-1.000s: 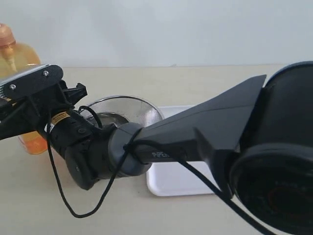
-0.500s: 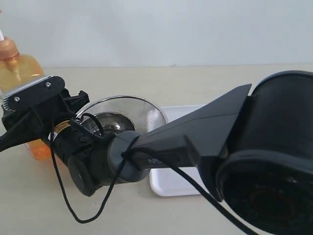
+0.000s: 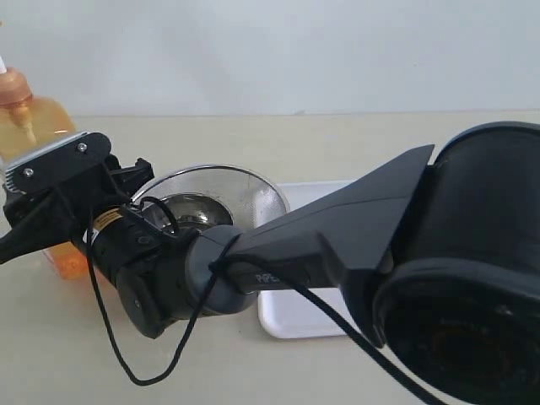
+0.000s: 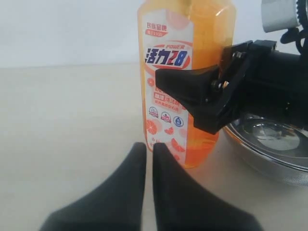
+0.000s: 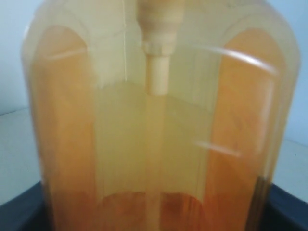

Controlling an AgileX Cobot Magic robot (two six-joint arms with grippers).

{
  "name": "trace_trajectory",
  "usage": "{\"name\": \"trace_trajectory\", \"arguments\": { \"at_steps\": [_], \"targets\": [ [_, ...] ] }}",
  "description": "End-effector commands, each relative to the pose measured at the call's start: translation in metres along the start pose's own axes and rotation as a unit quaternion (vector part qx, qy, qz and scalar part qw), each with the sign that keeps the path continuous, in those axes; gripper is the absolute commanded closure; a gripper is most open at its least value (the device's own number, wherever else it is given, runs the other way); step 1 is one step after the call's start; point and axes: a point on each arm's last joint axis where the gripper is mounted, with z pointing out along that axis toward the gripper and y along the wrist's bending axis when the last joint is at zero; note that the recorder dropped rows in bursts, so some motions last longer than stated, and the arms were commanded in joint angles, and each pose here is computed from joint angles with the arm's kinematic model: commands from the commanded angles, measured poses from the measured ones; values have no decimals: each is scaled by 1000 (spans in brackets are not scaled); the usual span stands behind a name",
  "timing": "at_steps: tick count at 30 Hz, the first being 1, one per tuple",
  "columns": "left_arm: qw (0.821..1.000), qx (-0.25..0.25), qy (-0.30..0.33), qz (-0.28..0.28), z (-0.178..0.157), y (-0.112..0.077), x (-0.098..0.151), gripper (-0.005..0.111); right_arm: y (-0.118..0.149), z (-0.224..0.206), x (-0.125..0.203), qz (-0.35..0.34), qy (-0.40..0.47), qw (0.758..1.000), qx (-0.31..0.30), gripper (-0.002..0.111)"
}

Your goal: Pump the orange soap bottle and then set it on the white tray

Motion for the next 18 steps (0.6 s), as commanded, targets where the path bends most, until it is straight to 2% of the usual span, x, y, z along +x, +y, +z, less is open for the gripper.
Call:
{"name": "trace_trajectory", "arguments": {
  "at_steps": [1,18],
  "targets": [
    [1000,-1,0,-1,0,0,1,102,-2,1,-22,-4,-54,999,6,108],
    [1000,-1,0,-1,0,0,1,102,-1,2,-15,2,-32,999,1,108]
  ]
}}
